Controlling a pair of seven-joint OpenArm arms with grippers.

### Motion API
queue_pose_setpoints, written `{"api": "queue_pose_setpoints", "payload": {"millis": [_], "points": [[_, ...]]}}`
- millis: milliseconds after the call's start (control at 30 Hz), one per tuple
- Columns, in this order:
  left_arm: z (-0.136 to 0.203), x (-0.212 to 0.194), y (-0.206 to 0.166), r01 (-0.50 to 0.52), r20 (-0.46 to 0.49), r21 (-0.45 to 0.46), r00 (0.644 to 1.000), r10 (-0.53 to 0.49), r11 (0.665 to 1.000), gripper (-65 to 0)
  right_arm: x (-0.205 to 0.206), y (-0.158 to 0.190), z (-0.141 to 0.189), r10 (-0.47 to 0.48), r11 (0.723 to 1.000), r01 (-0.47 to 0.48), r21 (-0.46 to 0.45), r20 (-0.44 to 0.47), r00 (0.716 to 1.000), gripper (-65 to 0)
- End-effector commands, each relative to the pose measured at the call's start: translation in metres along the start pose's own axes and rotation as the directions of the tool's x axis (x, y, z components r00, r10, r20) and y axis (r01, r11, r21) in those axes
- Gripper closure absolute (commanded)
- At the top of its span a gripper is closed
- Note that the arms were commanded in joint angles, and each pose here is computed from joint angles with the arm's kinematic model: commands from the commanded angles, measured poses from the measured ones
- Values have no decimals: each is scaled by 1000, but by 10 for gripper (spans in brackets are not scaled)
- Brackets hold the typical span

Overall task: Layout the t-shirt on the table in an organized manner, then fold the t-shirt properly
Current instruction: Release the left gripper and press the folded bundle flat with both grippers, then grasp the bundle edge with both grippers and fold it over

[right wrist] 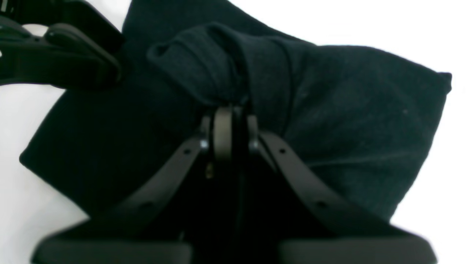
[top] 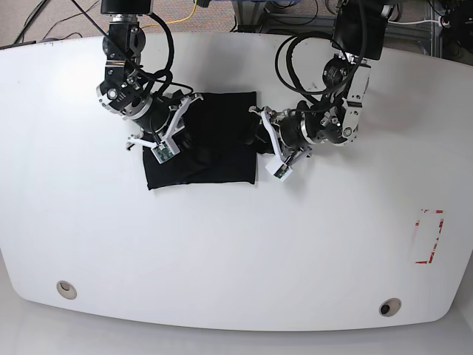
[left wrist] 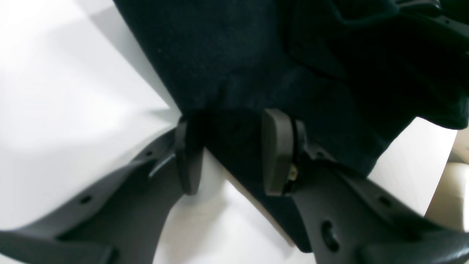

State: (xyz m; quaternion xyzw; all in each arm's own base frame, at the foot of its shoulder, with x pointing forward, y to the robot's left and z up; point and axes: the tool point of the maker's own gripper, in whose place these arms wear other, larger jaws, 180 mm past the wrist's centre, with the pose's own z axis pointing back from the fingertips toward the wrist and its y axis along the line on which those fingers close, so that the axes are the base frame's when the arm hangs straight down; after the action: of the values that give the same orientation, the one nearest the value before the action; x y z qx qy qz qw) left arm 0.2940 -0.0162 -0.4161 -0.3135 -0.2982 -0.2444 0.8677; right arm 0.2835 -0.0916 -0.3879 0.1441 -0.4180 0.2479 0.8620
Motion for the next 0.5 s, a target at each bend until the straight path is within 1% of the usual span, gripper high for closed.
{"api": "queue_pose_setpoints", "payload": {"millis": [0,67,167,267,367,467], "points": [[0,5,0,13,-2,5,1000,-13,1000,-237,19,-3,3,16,1000,-15,-9,58,998,-16],[-1,4,-1,14,-7,2,1000,-14,1000,-237,23,-2,6,25,1000,-25,-13,64,998,-14],[-8,-5,-8,18,-40,-20,999,-19,1000,-237,29,4,11,37,999,-36,-18,56,998,-14],[-14,-16,-11,7,-72,-33,997,-9,999,-237,43,9,17,58,998,-56,-31,70,996,-14],[-23,-20,-21,-18,-80,-57,997,14,998,-237,54,13,22,74,997,-71,-43,79,994,-14],[-28,-22,-26,-35,-86,-68,996,29,997,-237,62,22,23,88,996,-86,-32,83,993,-14]]}}
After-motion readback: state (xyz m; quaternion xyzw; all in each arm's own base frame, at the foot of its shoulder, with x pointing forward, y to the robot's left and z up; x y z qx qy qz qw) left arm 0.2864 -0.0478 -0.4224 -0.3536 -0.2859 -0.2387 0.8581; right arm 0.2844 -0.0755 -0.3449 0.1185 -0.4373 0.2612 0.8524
